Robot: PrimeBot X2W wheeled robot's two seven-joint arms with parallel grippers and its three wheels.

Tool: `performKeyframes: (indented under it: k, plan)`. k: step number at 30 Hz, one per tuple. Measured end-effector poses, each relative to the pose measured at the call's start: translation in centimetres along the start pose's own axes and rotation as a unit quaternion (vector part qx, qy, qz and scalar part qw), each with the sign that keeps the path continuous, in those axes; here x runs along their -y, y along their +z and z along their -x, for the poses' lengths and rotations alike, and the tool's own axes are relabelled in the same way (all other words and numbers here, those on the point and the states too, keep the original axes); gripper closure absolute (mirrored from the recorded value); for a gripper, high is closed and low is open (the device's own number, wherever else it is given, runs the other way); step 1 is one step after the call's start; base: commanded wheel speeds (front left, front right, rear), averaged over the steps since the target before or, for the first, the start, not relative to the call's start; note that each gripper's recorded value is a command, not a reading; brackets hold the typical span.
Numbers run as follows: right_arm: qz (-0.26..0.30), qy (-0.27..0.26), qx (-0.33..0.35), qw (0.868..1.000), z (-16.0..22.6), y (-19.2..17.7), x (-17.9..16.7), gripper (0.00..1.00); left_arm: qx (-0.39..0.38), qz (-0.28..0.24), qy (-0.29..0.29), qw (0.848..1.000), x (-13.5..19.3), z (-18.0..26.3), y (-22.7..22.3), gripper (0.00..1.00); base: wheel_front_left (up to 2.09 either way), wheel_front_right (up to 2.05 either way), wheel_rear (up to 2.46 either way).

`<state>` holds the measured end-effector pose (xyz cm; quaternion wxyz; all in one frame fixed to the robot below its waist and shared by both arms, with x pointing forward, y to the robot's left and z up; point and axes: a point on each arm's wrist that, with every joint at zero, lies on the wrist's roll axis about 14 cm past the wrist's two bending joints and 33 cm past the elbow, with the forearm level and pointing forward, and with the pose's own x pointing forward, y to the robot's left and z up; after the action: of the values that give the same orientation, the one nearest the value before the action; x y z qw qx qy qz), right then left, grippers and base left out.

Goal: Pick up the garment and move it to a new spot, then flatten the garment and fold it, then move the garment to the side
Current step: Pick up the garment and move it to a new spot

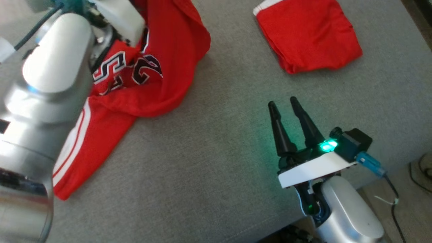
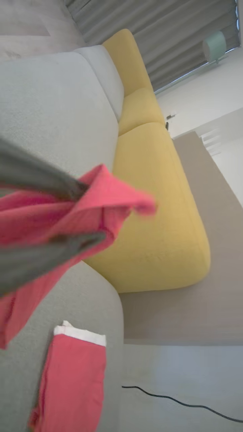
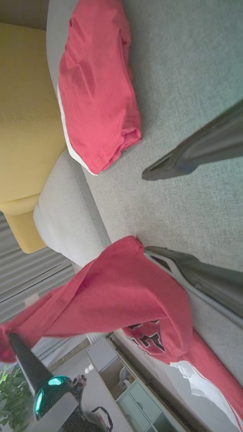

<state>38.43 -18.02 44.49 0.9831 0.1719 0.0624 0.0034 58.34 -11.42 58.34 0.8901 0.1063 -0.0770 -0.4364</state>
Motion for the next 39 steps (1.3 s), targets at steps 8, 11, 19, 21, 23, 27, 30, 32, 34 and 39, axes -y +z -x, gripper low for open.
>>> performKeyframes:
  k: [8, 11, 19, 21, 23, 27, 30, 32, 34, 39]
  plan:
    - [-0.002, 0.006, -0.015, 1.0, -0.3, -1.1, -0.3, 0.0, -0.038, -0.002, 0.048, 0.998, -3.2, 0.8, -4.7, 0.0, 0.0, 0.0, 0.0]
    - [-0.002, 0.011, -0.016, 1.0, -0.7, -1.2, -0.6, 0.0, -0.038, 0.003, 0.066, 0.997, -4.3, 1.8, -5.0, 0.0, 0.0, 0.0, 0.0]
    - [0.015, 0.034, -0.01, 0.999, -2.2, -1.0, -1.8, 0.0, -0.002, 0.032, 0.138, 0.99, -7.0, 7.3, -3.2, 0.0, 0.0, 0.0, 0.0]
    - [0.02, 0.041, -0.009, 0.999, -2.5, -0.9, -2.2, 0.0, -0.001, 0.044, 0.151, 0.988, -6.4, 9.4, -3.6, 0.0, 0.0, 0.0, 0.0]
    - [0.022, 0.043, -0.008, 0.999, -2.5, -0.9, -2.4, 0.0, -0.003, 0.051, 0.159, 0.986, -6.1, 10.7, -4.0, 0.0, 0.0, 0.0, 0.0]
    - [0.029, 0.053, -0.009, 0.998, -2.6, -1.1, -3.1, 0.0, -0.019, 0.072, 0.202, 0.977, -4.8, 16.4, -5.7, 0.0, 0.0, 0.0, 0.0]
    - [0.032, 0.056, -0.016, 0.998, -2.3, -1.7, -3.3, 0.0, -0.031, 0.087, 0.238, 0.967, -3.6, 20.6, -6.6, 0.0, 0.0, 0.0, 0.0]
    - [0.036, 0.06, -0.021, 0.997, -2.2, -2.0, -3.6, 0.0, -0.044, 0.096, 0.268, 0.958, -2.8, 23.5, -7.4, 0.0, 0.0, 0.0, 0.0]
    - [0.041, 0.066, -0.024, 0.997, -2.2, -2.2, -4.1, 0.0, -0.058, 0.106, 0.299, 0.947, -2.0, 26.4, -8.2, 0.0, 0.0, 0.0, 0.0]
    - [0.056, 0.075, -0.034, 0.995, -2.7, -2.9, -4.7, 0.0, -0.094, 0.149, 0.351, 0.92, 1.4, 32.0, -10.3, 0.0, 0.0, 0.0, 0.0]
